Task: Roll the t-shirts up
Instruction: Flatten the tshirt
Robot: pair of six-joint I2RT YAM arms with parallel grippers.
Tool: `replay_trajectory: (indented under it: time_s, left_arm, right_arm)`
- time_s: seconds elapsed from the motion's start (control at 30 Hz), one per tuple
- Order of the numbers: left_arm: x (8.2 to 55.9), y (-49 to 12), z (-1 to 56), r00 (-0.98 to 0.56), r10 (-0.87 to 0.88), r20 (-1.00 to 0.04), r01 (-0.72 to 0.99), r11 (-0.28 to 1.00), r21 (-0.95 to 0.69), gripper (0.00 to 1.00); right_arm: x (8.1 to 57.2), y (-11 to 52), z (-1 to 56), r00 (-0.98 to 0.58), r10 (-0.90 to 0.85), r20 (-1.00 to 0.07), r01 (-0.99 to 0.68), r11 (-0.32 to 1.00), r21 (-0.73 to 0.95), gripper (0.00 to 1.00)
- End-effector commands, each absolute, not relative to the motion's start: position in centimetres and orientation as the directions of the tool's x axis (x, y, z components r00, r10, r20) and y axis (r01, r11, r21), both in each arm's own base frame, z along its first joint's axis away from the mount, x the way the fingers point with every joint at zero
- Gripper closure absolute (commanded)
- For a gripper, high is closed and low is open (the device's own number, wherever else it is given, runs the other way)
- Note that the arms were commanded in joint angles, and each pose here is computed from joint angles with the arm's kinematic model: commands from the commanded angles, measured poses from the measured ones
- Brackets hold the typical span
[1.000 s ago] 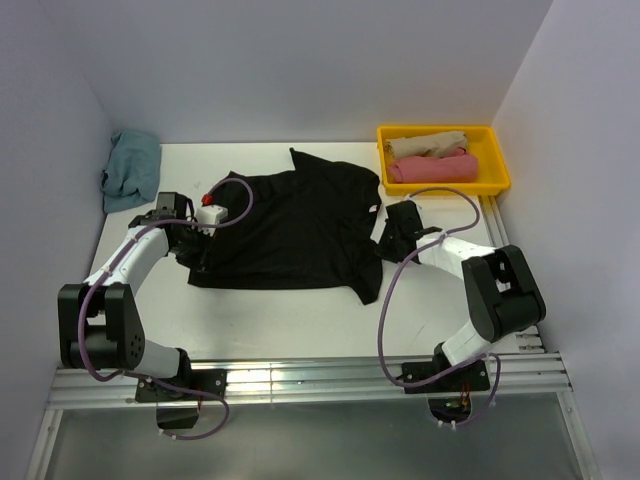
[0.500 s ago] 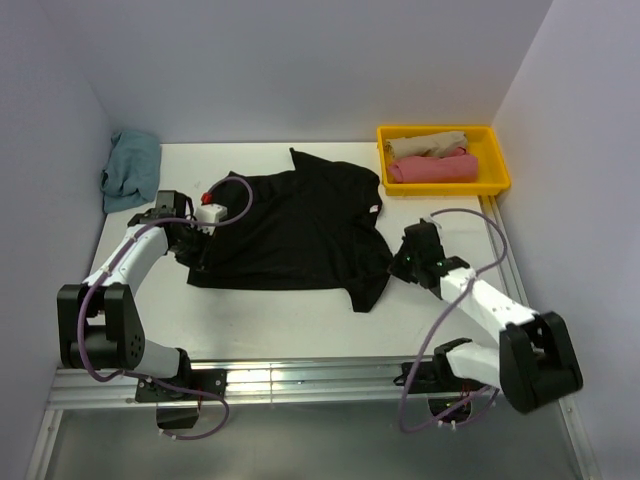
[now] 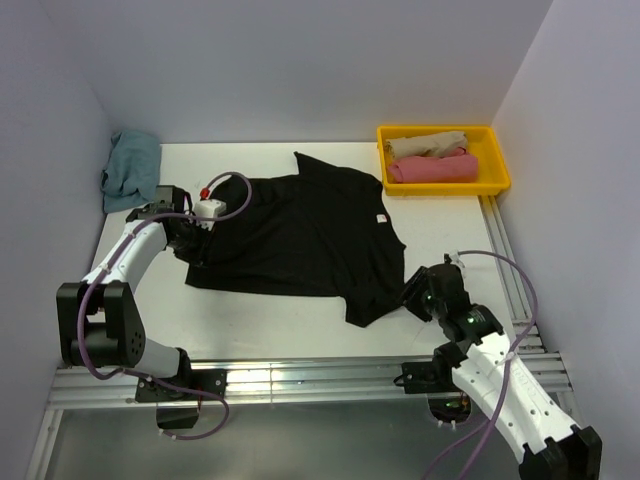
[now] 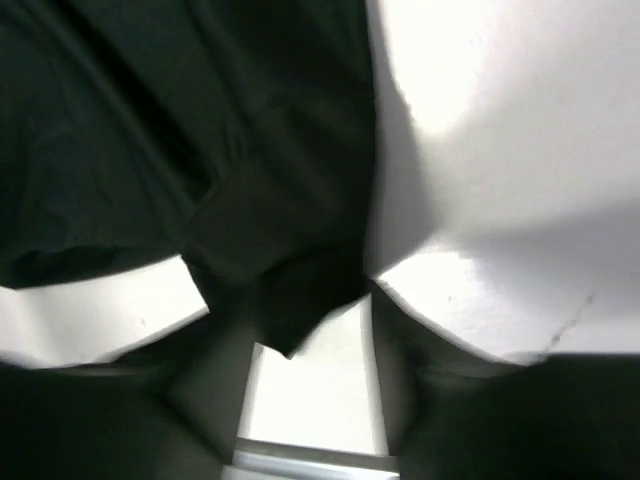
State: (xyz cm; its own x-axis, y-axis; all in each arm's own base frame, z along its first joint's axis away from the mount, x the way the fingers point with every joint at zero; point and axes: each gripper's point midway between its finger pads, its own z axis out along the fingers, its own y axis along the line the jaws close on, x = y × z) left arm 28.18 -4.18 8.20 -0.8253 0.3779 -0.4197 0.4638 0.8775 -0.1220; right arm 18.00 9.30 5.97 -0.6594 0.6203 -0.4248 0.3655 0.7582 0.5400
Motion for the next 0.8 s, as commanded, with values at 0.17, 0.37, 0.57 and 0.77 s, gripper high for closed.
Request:
replay_trajectory:
  time_s: [0.17, 0.37, 0.57, 0.77]
  left_arm:
    - [28.7, -4.1, 8.9, -0.814, 0.393, -0.429, 0.480, 0.870, -0.115, 1.00]
    - [28.3, -3.9, 8.9, -0.814, 0.398, -0.422, 0.480, 0.871, -0.104, 1.00]
    - [27.8, -3.6, 8.7, -0.820, 0.400, -0.409, 0.474, 0.875, -0.096, 1.00]
    - [27.8, -3.6, 8.6, -0.821, 0.400, -0.408, 0.475, 0.874, -0.100, 1.00]
  right_arm:
    - [18.8, 8.8, 6.9, -0.617, 0.647, -0.447, 0.403, 0.748, 0.527, 0.36]
    - [23.2, 7.4, 7.9, -0.565, 0.648, -0.511, 0.473, 0.762, 0.442, 0.39]
    - [25.2, 6.5, 6.5, -0.533, 0.682, -0.501, 0.523, 0.731, 0.439, 0.43]
    - [25.8, 5.5, 4.9, -0.521, 0.718, -0.461, 0.556, 0.696, 0.455, 0.43]
